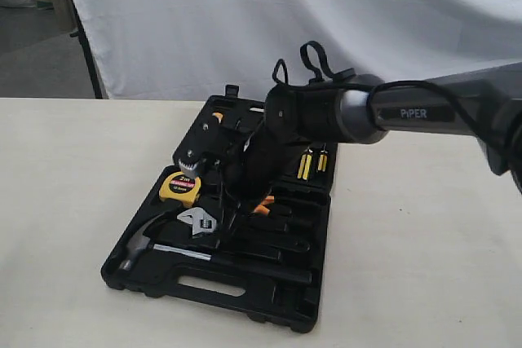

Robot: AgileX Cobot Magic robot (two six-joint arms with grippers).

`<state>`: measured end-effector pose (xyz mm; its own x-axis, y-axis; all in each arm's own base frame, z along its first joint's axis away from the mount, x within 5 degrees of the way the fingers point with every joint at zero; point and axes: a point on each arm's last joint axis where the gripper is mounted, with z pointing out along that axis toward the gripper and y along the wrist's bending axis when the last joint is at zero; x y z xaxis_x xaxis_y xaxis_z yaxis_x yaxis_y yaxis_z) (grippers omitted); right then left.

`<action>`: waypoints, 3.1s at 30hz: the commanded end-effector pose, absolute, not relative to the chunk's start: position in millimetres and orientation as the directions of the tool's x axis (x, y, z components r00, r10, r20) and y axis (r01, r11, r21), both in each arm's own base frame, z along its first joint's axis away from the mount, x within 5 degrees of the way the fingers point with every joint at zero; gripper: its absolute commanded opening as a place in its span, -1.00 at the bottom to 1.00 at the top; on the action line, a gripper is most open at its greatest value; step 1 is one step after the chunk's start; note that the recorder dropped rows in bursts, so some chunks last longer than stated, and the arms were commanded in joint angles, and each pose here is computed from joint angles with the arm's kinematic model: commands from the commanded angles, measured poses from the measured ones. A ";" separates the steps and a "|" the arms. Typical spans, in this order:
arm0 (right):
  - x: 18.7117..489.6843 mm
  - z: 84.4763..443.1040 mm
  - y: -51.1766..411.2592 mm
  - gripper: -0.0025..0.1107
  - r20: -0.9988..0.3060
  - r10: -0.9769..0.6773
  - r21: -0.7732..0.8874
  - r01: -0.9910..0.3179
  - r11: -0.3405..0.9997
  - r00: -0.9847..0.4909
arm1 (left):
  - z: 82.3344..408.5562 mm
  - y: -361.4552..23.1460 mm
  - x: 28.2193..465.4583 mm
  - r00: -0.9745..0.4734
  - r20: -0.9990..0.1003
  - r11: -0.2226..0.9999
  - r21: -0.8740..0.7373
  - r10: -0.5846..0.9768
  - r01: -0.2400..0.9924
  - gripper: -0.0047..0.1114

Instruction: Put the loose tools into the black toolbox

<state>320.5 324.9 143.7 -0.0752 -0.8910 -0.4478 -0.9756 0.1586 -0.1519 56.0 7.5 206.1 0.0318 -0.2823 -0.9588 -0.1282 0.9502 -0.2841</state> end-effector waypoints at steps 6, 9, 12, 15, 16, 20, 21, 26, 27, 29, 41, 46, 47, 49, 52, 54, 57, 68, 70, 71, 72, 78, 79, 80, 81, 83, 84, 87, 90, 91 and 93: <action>316.7 173.9 324.5 -0.96 -0.477 -0.872 -0.123 -0.975 0.187 -0.107 | 207.8 8.9 55.4 0.051 -0.959 0.947 -0.284 -0.280 -0.149 -0.91; 311.9 150.7 320.6 -0.96 -0.418 -0.901 -0.075 -0.983 0.166 -0.120 | 207.8 8.9 55.4 0.051 -0.959 0.947 -0.284 -0.280 -0.149 -0.91; 308.9 123.3 317.1 -0.96 -0.356 -0.925 -0.034 -0.988 0.154 -0.131 | 207.8 8.9 55.4 0.051 -0.959 0.947 -0.284 -0.280 -0.149 -0.91; 306.5 110.9 314.0 -0.96 -0.295 -0.948 -0.002 -0.992 0.125 -0.119 | 207.8 8.9 55.4 0.051 -0.959 0.947 -0.284 -0.280 -0.149 -0.91; 306.1 110.3 312.6 -0.96 -0.280 -0.954 -0.003 -0.994 0.113 -0.107 | 207.8 8.9 55.4 0.051 -0.959 0.947 -0.284 -0.280 -0.149 -0.91; 309.1 115.6 303.3 -0.96 -0.240 -0.963 0.004 -0.992 0.125 -0.122 | 207.8 8.9 55.4 0.051 -0.959 0.947 -0.284 -0.280 -0.149 -0.91; 311.1 117.3 299.2 -0.96 -0.232 -0.964 0.011 -0.991 0.131 -0.130 | 207.8 8.9 55.4 0.051 -0.959 0.947 -0.284 -0.280 -0.149 -0.91; 327.2 117.4 272.5 -0.96 -0.190 -0.962 0.055 -0.980 0.191 -0.198 | 207.8 8.9 55.4 0.051 -0.959 0.947 -0.284 -0.280 -0.149 -0.91; 331.6 117.3 265.8 -0.96 -0.183 -0.959 0.063 -0.976 0.209 -0.217 | 207.8 8.9 55.4 0.051 -0.959 0.947 -0.284 -0.280 -0.149 -0.91; 339.9 117.3 253.7 -0.96 -0.178 -0.951 0.071 -0.968 0.242 -0.251 | 207.8 8.9 55.4 0.051 -0.959 0.947 -0.284 -0.280 -0.149 -0.91; 350.1 145.1 238.7 -0.96 -0.232 -0.952 0.011 -0.979 0.202 -0.199 | 207.8 8.9 55.4 0.051 -0.959 0.947 -0.284 -0.280 -0.149 -0.91; 347.6 231.1 236.4 -0.96 -0.450 -0.852 -0.141 -0.921 0.363 -0.268 | 207.8 8.9 55.4 0.051 -0.959 0.947 -0.284 -0.280 -0.149 -0.91; 344.8 251.6 234.8 -0.96 -0.510 -0.809 -0.152 -0.896 0.418 -0.291 | 207.8 8.9 55.4 0.051 -0.959 0.947 -0.284 -0.280 -0.149 -0.91; 338.7 273.6 232.1 -0.96 -0.569 -0.746 -0.123 -0.861 0.494 -0.347 | 207.8 8.9 55.4 0.051 -0.959 0.947 -0.284 -0.280 -0.149 -0.91; 323.9 297.3 228.9 -0.96 -0.626 -0.638 -0.004 -0.816 0.578 -0.449 | 207.8 8.9 55.4 0.051 -0.959 0.947 -0.284 -0.280 -0.149 -0.91; 309.5 308.1 225.5 -0.96 -0.657 -0.565 0.082 -0.793 0.604 -0.499 | 207.8 8.9 55.4 0.051 -0.959 0.947 -0.284 -0.280 -0.149 -0.91; 284.5 321.1 212.7 -0.96 -0.703 -0.507 0.109 -0.780 0.617 -0.499 | 207.8 8.9 55.4 0.051 -0.959 0.947 -0.284 -0.280 -0.149 -0.91; 190.6 311.2 138.0 -0.96 -0.860 -0.311 0.044 -0.665 0.745 -0.404 | 207.8 8.9 55.4 0.051 -0.959 0.947 -0.284 -0.280 -0.149 -0.91; 176.3 305.8 126.0 -0.96 -0.886 -0.265 0.044 -0.639 0.768 -0.380 | 207.8 8.9 55.4 0.051 -0.959 0.947 -0.284 -0.280 -0.149 -0.91; 169.1 301.5 120.2 -0.96 -0.895 -0.245 0.048 -0.627 0.778 -0.373 | 207.8 8.9 55.4 0.051 -0.959 0.947 -0.284 -0.280 -0.149 -0.91; 161.9 297.0 114.6 -0.96 -0.902 -0.230 0.051 -0.617 0.785 -0.366 | 207.8 8.9 55.4 0.051 -0.959 0.947 -0.284 -0.280 -0.149 -0.91; 125.5 271.2 89.6 -0.96 -0.919 -0.132 0.116 -0.577 0.809 -0.371 | 207.8 8.9 55.4 0.051 -0.959 0.947 -0.284 -0.280 -0.149 -0.91; 119.9 267.3 86.5 -0.96 -0.919 -0.120 0.129 -0.575 0.808 -0.375 | 207.8 8.9 55.4 0.051 -0.959 0.947 -0.284 -0.280 -0.149 -0.91; 115.4 263.9 84.0 -0.96 -0.918 -0.099 0.151 -0.569 0.808 -0.384 | 207.8 8.9 55.4 0.051 -0.959 0.947 -0.284 -0.280 -0.149 -0.91; 110.3 259.5 80.4 -0.96 -0.921 -0.078 0.165 -0.561 0.811 -0.383 | 207.8 8.9 55.4 0.051 -0.959 0.947 -0.284 -0.280 -0.149 -0.91; 100.2 250.5 73.0 -0.96 -0.929 -0.059 0.167 -0.556 0.814 -0.366 | 207.8 8.9 55.4 0.051 -0.959 0.947 -0.284 -0.280 -0.149 -0.91; 95.9 245.2 69.0 -0.96 -0.935 -0.048 0.164 -0.549 0.819 -0.351 | 207.8 8.9 55.4 0.051 -0.959 0.947 -0.284 -0.280 -0.149 -0.91; 83.2 230.2 57.0 -0.96 -0.964 -0.133 0.021 -0.565 0.825 -0.229 | 207.8 8.9 55.4 0.051 -0.959 0.947 -0.284 -0.280 -0.149 -0.91; 71.7 215.5 48.4 -0.96 -0.974 -0.144 -0.020 -0.562 0.827 -0.177 | 207.8 8.9 55.4 0.051 -0.959 0.947 -0.284 -0.280 -0.149 -0.91; 69.1 211.9 46.3 -0.96 -0.977 -0.127 -0.009 -0.556 0.831 -0.174 | 207.8 8.9 55.4 0.051 -0.959 0.947 -0.284 -0.280 -0.149 -0.91; 63.6 203.0 41.3 -0.96 -0.984 -0.087 0.010 -0.542 0.841 -0.154 | 207.8 8.9 55.4 0.051 -0.959 0.947 -0.284 -0.280 -0.149 -0.91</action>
<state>68.8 46.9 212.5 -0.1849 -0.1203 -0.9754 -0.5609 0.8279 0.0042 56.0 7.5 206.1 0.0318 -0.2823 -0.9588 -0.1282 0.9502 -0.2841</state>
